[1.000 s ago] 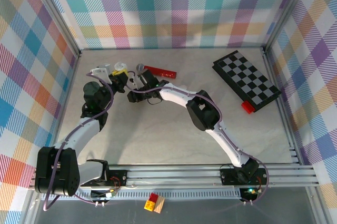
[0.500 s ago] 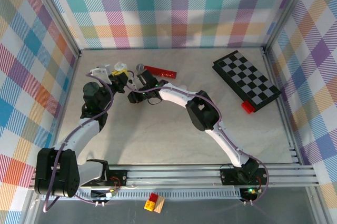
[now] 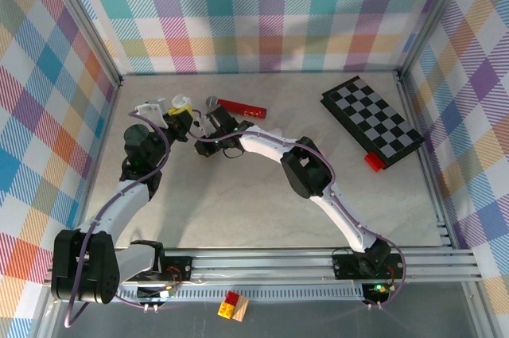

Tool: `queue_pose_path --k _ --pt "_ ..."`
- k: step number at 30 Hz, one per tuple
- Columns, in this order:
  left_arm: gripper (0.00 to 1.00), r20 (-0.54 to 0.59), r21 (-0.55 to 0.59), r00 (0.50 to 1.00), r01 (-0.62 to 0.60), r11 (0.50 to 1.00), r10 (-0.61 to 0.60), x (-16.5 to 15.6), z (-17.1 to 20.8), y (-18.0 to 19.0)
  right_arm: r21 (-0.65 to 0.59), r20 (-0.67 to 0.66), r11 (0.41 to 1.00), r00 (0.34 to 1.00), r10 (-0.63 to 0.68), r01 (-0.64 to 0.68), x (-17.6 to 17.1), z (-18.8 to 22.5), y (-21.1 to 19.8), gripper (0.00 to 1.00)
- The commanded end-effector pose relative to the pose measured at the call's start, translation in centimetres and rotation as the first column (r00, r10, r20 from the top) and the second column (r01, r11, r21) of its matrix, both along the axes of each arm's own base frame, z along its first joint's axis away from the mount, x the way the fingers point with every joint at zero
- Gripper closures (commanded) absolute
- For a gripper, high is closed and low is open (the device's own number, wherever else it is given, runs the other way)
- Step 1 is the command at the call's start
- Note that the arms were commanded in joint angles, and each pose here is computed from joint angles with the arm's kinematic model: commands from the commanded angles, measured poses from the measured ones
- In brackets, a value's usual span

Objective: Insert the wireless bluetooth earbuds into the charging case

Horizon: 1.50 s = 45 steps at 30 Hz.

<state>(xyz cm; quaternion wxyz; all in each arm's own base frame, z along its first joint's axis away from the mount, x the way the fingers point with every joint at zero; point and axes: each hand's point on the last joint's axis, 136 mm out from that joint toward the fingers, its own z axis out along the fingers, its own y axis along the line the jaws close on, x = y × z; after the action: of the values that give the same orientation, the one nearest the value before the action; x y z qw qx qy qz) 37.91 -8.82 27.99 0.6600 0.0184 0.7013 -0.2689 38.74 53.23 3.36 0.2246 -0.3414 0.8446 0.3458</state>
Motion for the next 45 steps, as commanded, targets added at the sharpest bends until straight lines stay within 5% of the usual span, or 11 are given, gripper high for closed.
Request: queue_pose_path --k 1,17,31,41,45 --pt "0.87 0.023 0.017 0.999 -0.029 0.999 0.028 -0.4 0.6 0.7 -0.053 -0.031 0.999 1.0 0.0 -0.002 -1.7 -0.3 -1.1 0.89" --pt "0.87 0.064 0.039 0.998 0.019 0.999 -0.022 -2.4 1.8 -0.6 0.069 -0.036 0.99 0.992 -0.122 0.124 -4.9 3.9 -9.2 0.9" --pt "0.87 0.051 0.092 0.957 0.28 0.956 -0.285 -5.9 0.0 -9.3 -0.121 -0.044 0.911 0.915 -0.401 0.394 -13.0 1.2 -24.8 0.9" --pt "0.87 -0.006 0.108 0.93 0.366 0.924 -0.367 -7.7 -2.1 -12.4 -0.223 -0.078 0.848 0.858 -0.508 0.481 -16.4 -0.8 -29.7 0.88" --pt "0.87 -0.017 0.116 0.922 0.387 0.915 -0.388 -7.8 -2.4 -12.8 -0.251 -0.094 0.835 0.846 -0.524 0.49 -17.2 -0.5 -30.5 0.78"
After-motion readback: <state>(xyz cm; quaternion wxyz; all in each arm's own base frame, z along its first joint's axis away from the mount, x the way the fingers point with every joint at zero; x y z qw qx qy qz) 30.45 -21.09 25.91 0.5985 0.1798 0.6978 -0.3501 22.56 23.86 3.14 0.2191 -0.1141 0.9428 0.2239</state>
